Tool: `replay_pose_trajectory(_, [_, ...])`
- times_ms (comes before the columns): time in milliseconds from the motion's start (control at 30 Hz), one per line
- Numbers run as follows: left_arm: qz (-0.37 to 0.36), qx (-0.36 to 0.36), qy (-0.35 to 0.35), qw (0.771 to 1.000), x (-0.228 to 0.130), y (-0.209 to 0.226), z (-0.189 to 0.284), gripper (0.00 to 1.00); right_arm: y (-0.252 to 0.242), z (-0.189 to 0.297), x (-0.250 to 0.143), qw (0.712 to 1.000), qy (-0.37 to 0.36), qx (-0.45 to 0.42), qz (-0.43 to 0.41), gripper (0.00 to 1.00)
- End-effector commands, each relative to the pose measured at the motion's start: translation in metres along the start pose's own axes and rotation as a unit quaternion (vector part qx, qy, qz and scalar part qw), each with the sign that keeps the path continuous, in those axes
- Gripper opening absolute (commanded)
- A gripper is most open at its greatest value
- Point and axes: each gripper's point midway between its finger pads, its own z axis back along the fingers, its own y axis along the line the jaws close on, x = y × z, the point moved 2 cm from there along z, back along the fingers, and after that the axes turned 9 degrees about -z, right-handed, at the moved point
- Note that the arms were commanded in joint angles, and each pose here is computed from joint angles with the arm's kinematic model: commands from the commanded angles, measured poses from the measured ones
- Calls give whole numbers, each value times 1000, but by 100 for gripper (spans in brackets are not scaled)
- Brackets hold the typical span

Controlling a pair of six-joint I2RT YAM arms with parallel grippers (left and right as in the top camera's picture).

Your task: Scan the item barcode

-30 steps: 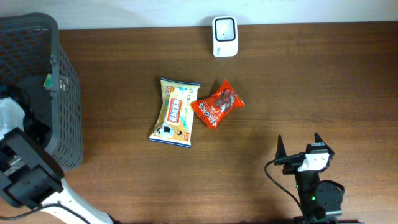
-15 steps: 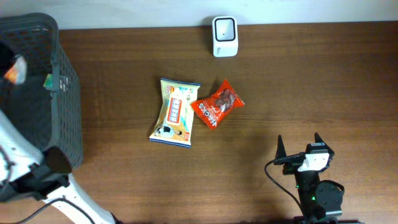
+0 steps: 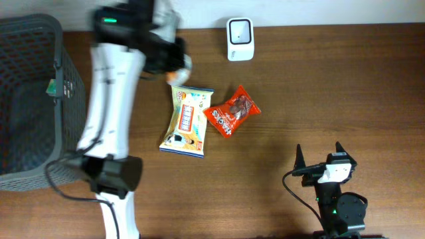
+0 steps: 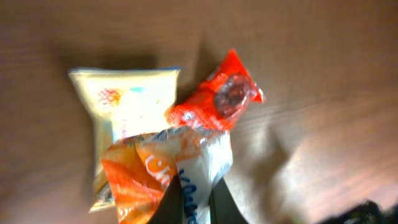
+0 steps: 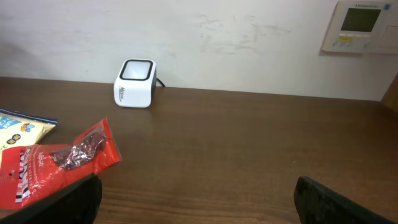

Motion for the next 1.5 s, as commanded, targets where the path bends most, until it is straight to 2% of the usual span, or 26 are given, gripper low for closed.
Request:
replay_pose_trajectory(0, [-56, 20, 50, 997, -21, -25, -67, 9, -3, 0, -3, 1000, 2, -9, 0, 98])
replay_pose_trajectory(100, [-84, 55, 73, 992, -40, -28, -114, 21, -3, 0, -3, 1000, 2, -9, 0, 98])
replay_pose_trajectory(200, [-91, 54, 89, 990, -53, -32, -129, 54, -3, 0, -3, 1000, 2, -9, 0, 98])
replay_pose_trajectory(233, [-92, 54, 90, 990, -53, -33, -130, 68, -3, 0, -3, 1000, 2, -9, 0, 98])
replay_pose_trajectory(267, [-93, 53, 85, 991, -51, -34, -128, 72, -3, 0, -3, 1000, 2, -9, 0, 98])
replay_pose_trajectory(400, [-84, 54, 44, 994, -23, -31, -93, 75, -3, 0, -3, 1000, 2, -9, 0, 98])
replay_pose_trajectory(533, [-58, 71, -47, 995, 19, -14, -2, 77, -3, 0, -3, 1000, 2, -9, 0, 98])
replay_pose_trajectory(600, [-35, 105, -131, 985, 37, 9, 73, 78, -3, 0, -3, 1000, 2, -9, 0, 98])
replay_pose_trajectory(700, [-3, 141, -221, 965, 38, 39, 150, 81, -3, 0, -3, 1000, 2, -9, 0, 98])
replay_pose_trajectory(767, [30, 179, -257, 949, 29, 70, 188, 82, -3, 0, -3, 1000, 2, -9, 0, 98])
replay_pose_trajectory(800, [54, 206, -266, 940, 22, 90, 203, 99, -3, 0, -3, 1000, 2, -9, 0, 98])
replay_pose_trajectory(867, [106, 246, -274, 924, 8, 132, 225, 99, -3, 0, -3, 1000, 2, -9, 0, 98])
replay_pose_trajectory(933, [193, 270, -279, 901, -11, 181, 241, 99, -3, 0, -3, 1000, 2, -9, 0, 98])
replay_pose_trajectory(1067, [320, 289, -269, 861, -42, 250, 248, 99, -3, 0, -3, 1000, 2, -9, 0, 98])
replay_pose_trajectory(1267, [434, 299, -228, 819, -74, 335, 222, 99, -3, 0, -3, 1000, 2, -9, 0, 98])
replay_pose_trajectory(1467, [460, 293, -181, 819, -79, 378, 174, 99, -3, 0, -3, 1000, 2, -9, 0, 99])
